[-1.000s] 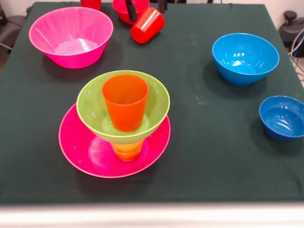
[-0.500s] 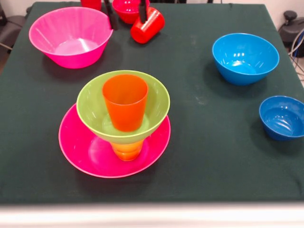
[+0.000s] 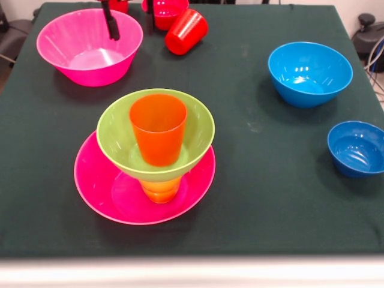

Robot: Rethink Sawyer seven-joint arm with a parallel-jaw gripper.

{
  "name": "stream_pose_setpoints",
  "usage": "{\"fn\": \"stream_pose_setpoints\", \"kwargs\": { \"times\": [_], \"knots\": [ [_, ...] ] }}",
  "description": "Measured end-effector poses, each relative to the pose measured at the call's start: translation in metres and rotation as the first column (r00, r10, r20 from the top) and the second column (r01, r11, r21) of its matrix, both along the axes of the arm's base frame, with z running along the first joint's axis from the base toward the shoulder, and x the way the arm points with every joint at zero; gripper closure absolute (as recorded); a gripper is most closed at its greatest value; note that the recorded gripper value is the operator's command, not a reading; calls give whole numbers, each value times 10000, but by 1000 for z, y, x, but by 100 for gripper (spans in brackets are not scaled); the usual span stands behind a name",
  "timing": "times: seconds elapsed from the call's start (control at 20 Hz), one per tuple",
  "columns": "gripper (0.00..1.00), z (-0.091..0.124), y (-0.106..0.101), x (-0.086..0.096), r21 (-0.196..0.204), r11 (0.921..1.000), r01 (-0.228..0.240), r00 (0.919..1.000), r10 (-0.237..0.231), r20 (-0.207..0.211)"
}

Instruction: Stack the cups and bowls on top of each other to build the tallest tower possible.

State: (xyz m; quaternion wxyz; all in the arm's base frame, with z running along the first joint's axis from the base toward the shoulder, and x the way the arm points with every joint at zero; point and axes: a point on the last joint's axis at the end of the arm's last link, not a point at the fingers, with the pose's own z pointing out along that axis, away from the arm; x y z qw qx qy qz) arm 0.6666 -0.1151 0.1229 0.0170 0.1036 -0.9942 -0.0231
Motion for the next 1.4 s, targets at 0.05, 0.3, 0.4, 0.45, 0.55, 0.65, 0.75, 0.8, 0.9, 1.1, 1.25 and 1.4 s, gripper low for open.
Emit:
{"fn": "stream_pose_setpoints", "kwargs": {
  "times": [0.05,0.3,0.4,0.45,0.55,0.65,0.75,0.8,0.9,1.1,1.25,1.4],
  "knots": [
    [0,-1,-2,-2,-33,10000,15,10000,-15,-36],
    [0,-14,-11,-11,-99,9998,165,9994,-168,-317],
    [0,-24,-14,-16,-81,9997,236,9986,-239,-462],
    [0,-25,-14,-17,-75,9997,241,9985,-244,-482],
    [0,-35,-15,-20,-30,9996,281,9982,-282,-530],
    [0,-41,-14,-21,-9,9996,296,9981,-296,-531],
    [0,-50,-14,-23,9,9995,328,9983,-327,-476],
    [0,-54,-15,-24,13,9994,344,9984,-343,-450],
    [0,-61,-15,-26,16,9993,379,9984,-378,-411],
    [0,-76,-18,-31,27,9989,474,9981,-473,-401],
    [0,-85,-20,-35,34,9986,529,9977,-527,-415],
    [0,-94,-23,-42,-22,9982,591,9969,-591,-519]
  ]
}}
